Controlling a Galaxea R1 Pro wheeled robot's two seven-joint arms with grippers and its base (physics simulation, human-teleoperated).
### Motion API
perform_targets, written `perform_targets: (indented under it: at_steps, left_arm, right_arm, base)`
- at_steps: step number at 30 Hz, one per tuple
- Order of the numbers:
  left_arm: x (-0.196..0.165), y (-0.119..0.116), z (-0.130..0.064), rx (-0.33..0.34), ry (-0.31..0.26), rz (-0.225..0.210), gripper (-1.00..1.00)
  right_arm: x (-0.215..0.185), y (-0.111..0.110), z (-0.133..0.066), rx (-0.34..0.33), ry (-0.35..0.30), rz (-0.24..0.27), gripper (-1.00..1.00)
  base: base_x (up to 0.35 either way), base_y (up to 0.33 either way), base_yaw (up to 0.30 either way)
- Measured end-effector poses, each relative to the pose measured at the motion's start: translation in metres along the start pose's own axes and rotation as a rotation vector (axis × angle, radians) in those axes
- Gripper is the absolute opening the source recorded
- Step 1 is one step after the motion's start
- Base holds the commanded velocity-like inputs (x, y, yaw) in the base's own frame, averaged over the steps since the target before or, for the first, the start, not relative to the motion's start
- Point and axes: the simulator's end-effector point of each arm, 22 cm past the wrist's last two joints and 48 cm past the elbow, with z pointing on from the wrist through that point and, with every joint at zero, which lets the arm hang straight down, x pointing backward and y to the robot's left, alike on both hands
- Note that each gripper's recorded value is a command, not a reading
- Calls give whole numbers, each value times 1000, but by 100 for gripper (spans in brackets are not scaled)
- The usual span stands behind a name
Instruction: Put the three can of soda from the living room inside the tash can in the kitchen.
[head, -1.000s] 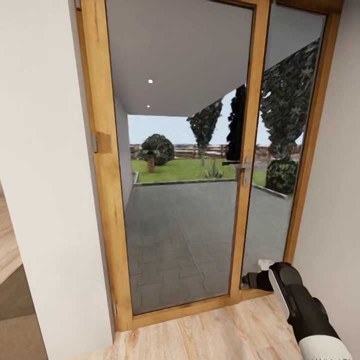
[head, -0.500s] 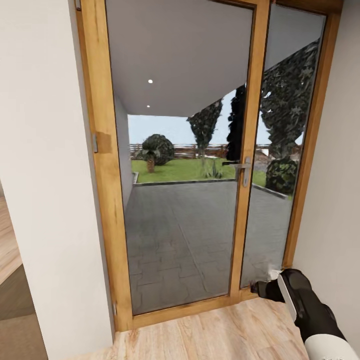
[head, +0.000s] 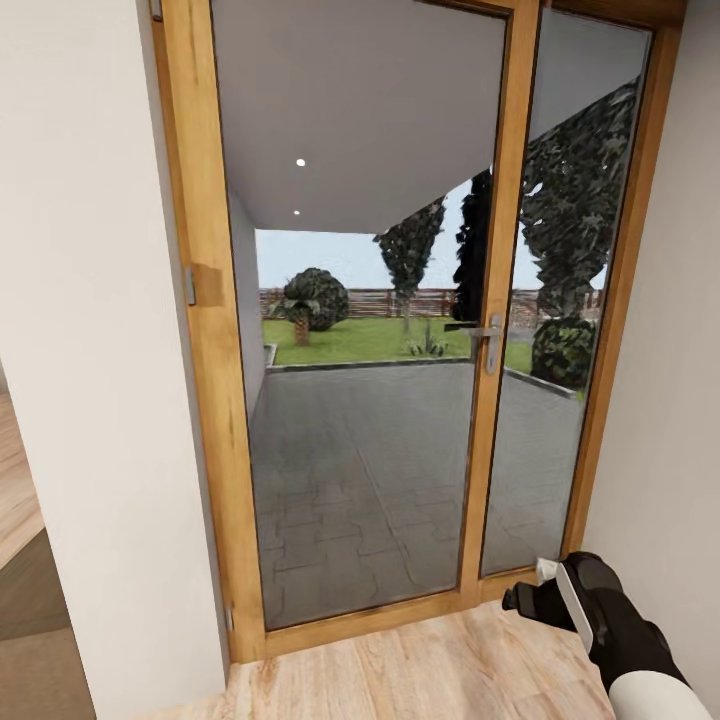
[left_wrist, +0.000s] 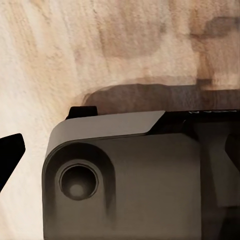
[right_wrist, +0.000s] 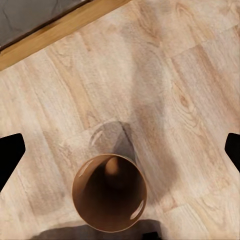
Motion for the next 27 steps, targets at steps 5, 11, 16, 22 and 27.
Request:
perform_targets:
  at_steps: [5, 11, 16, 22, 27]
  left_arm:
    - [0, -1, 0, 2, 0, 0, 100]
    - [0, -1, 0, 1, 0, 0, 100]
    - [0, 0, 0, 0, 1, 0, 100]
    - [0, 0, 0, 0, 1, 0, 100]
    - [-1, -1, 0, 0, 0, -2, 100]
  right_arm:
    - [2, 1, 1, -6, 5, 8, 100]
    - [6, -4, 3, -23, 11, 68, 100]
    - [14, 0, 7, -38, 25, 97, 100]
    - [21, 1, 10, -39, 37, 99, 100]
    - [39, -3, 16, -30, 63, 99, 100]
  base:
    - [0, 0, 0]
    - [0, 0, 0]
    - [0, 0, 0]
    - [0, 0, 0]
    - [0, 0, 0]
